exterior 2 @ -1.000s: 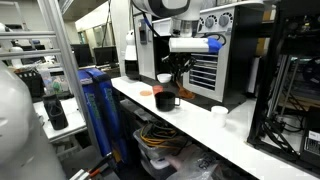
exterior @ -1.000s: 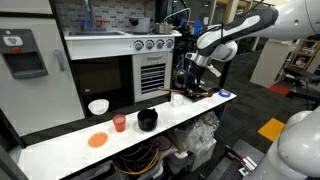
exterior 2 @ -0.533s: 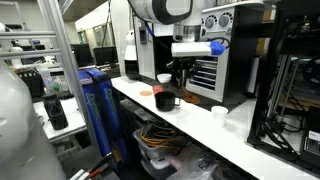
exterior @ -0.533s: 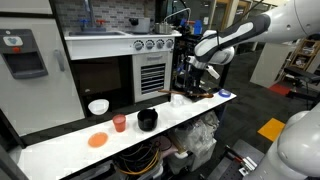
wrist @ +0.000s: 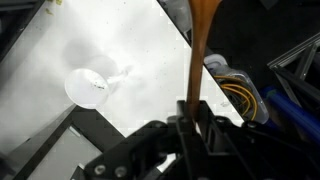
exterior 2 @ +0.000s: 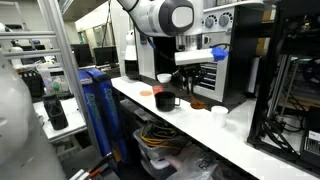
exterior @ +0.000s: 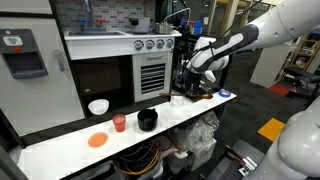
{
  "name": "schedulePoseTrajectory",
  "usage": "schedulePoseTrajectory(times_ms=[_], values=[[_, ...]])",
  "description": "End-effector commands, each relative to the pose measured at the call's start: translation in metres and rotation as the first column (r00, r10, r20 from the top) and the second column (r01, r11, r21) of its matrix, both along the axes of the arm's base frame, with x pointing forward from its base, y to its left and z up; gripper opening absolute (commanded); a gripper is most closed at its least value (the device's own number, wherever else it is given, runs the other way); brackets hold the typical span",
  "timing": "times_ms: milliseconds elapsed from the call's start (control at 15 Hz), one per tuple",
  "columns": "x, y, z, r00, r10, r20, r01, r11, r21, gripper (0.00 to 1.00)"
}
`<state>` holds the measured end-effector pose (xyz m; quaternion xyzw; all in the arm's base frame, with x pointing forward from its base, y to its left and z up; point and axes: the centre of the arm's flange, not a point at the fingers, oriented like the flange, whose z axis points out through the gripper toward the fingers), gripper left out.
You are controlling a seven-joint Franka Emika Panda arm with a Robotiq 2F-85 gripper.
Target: Take the white mug and pour its contents into the black bowl, then use the wooden spoon to stir the contents in the black bowl
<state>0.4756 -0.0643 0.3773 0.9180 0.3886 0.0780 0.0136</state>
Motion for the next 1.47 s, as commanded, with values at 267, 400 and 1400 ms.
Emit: schedulePoseTrajectory(times_ms=[267, 400, 1400], values=[[0.011, 0.014, -0.030, 0.999, -0.034, 0.015, 0.035, 0.996, -0.088, 0.03], [0.011, 0.017, -0.036, 0.999, -0.038, 0.016, 0.039, 0.994, -0.099, 0.03], [-0.006, 0.015, -0.079, 0.998, 0.067, 0.016, -0.065, 0.993, -0.093, 0.03]])
